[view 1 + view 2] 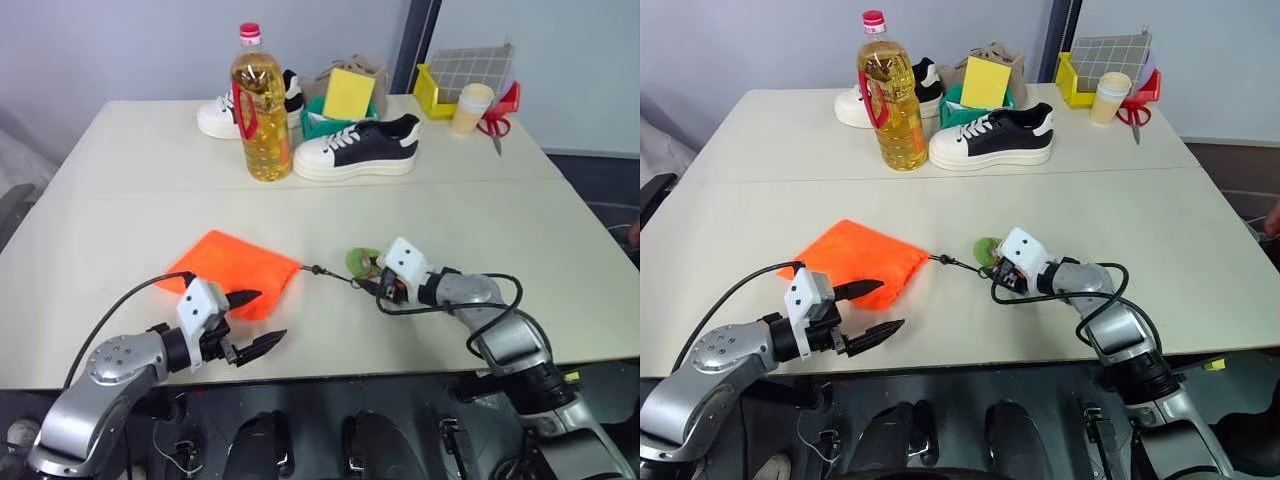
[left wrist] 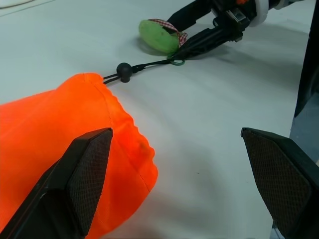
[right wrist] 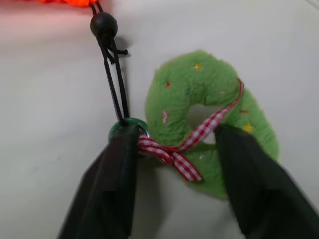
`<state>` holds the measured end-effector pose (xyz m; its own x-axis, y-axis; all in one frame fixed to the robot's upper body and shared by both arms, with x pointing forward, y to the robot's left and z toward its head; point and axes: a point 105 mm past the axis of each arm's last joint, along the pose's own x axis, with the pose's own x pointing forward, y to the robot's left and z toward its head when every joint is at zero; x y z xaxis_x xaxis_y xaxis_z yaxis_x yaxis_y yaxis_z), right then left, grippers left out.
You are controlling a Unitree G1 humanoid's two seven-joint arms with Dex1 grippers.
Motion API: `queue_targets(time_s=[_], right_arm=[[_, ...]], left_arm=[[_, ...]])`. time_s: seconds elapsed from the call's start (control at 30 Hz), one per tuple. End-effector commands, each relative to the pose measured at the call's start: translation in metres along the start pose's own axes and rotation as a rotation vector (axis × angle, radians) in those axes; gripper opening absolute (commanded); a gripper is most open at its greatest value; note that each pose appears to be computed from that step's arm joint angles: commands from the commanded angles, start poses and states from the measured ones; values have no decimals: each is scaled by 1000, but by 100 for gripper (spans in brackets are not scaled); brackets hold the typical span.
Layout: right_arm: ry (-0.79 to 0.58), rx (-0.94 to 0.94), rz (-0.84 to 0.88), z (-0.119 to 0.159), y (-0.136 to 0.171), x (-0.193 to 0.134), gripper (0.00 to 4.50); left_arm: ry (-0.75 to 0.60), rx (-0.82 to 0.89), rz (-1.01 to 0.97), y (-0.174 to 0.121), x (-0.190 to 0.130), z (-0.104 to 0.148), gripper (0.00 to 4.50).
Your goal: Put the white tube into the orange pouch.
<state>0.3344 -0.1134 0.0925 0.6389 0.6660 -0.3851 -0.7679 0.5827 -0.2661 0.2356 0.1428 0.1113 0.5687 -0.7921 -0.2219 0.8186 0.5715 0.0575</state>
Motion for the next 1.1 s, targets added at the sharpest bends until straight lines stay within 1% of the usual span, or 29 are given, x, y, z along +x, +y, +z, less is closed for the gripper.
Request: queue_targets(time_s=[0.03,0.07,0.17,0.3,0.47,0.57,0.73,0.87,0.93,1.0,1.1], right_arm=[[-57,52,-28,13,-6,-3,54],[-69,56,-32,15,-6,-5,3],[-129,50,-45,28,-7,-11,3],[-278,98,-44,62,-6,-25,3],[-397,140,-2,91,3,-37,3],[-431,151,30,100,10,-40,3],[-468,152,76,112,21,-39,3],[-493,159,94,120,24,-38,3],[-506,165,96,124,25,-37,3],[-520,169,93,128,25,-36,3],[-554,185,83,136,26,-36,3]], left_arm=[[-37,41,3,0,-2,8,443],[-40,42,5,0,-2,8,443],[-48,48,17,4,-3,9,443],[-53,59,36,9,-4,11,443],[-68,97,46,14,-2,17,443],[-105,144,81,21,2,26,443],[-166,371,199,40,19,47,443],[-159,518,179,44,36,48,443],[-154,560,162,47,44,46,443],[-166,561,136,50,50,44,443],[-225,456,126,53,52,45,443]])
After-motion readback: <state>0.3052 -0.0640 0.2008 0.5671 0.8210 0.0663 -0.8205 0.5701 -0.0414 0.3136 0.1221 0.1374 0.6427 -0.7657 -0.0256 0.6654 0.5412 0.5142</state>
